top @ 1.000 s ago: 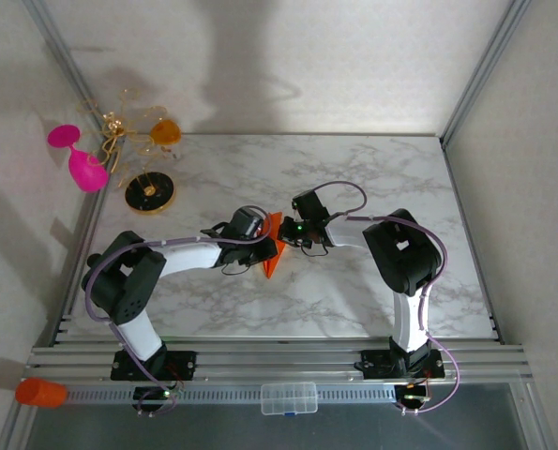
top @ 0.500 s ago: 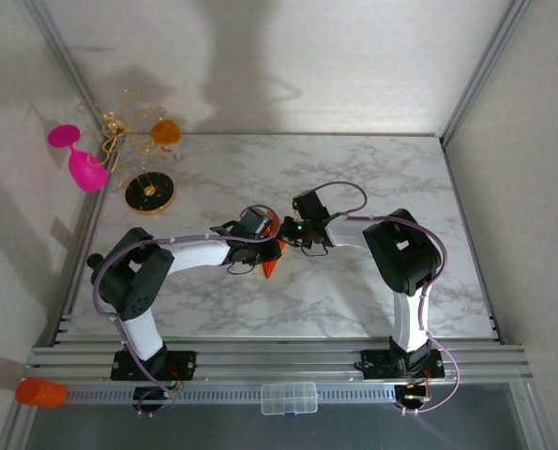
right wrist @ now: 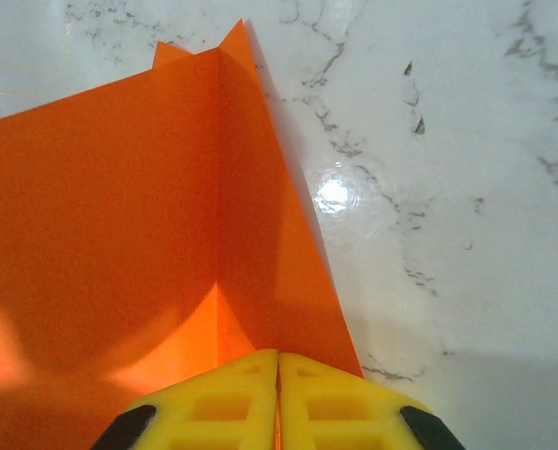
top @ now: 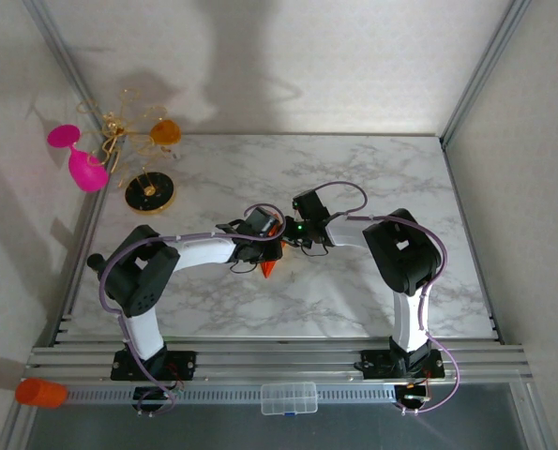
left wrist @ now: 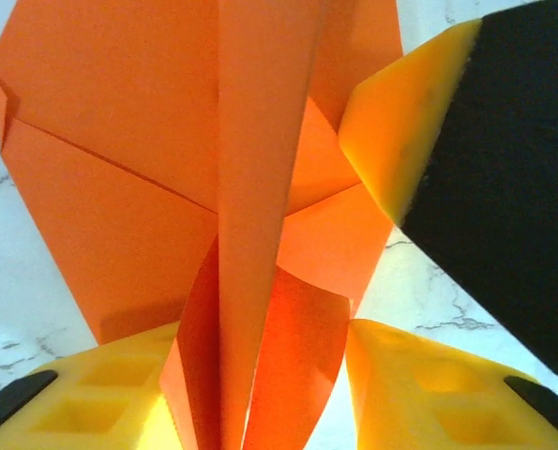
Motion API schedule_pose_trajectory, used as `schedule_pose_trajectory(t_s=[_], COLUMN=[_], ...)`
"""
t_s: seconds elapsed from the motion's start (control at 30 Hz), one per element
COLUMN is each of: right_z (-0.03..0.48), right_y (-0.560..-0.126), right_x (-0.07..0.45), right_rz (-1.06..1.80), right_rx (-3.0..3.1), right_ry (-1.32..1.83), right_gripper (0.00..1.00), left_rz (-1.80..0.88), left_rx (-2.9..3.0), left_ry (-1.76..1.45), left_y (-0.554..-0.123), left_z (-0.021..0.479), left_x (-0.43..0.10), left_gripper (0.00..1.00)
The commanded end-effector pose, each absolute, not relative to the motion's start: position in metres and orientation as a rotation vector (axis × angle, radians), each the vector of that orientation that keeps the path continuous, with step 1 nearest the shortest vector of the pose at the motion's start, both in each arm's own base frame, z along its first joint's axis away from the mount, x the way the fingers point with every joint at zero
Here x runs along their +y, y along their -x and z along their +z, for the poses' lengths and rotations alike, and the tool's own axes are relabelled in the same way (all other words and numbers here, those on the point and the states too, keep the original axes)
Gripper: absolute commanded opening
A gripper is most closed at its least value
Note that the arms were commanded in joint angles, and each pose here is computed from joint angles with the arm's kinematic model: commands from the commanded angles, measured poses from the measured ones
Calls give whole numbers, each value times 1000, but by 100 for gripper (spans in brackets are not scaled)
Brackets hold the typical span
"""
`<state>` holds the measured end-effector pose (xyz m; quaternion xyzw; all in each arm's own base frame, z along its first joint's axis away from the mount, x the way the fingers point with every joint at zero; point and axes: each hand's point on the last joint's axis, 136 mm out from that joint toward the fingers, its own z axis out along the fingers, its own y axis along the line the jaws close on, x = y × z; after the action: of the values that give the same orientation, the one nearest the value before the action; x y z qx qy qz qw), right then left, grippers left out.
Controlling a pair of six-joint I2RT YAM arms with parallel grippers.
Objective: Fold a paper plane with a square sheet of paper (pick it up from the middle)
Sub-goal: Move the paper plane to the top-center of the table.
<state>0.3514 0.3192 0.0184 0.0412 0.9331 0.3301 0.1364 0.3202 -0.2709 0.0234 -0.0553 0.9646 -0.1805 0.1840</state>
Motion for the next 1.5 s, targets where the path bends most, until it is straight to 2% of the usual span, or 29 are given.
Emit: schedule_pose_trajectory(t_s=[0.0,0.3,0.83,1.17,1.47], right_z=[-22,-24,-22,-20,-21], right_y=[-331,-332,-333,-333,-333], right_x=[299,299,300,302,302], right_rz=[827,826,833,853,856], right_rx=[2840,2842,2838,2833,2834], right_ry=[-183,-183,-177,-177,-178], right_gripper=[10,10,10,10,10], left_rz=[-438,-547,-459,-409,-409], left_rx=[2715,2659,2745,2748,2729], left_ry=[141,284,172,162,172], left_y=[-323,-334,-322,-326,-332], left_z=[26,41,20,18,23], left_x=[-266,-255,-256,-258,-260], left_gripper=[41,31,30,22,26])
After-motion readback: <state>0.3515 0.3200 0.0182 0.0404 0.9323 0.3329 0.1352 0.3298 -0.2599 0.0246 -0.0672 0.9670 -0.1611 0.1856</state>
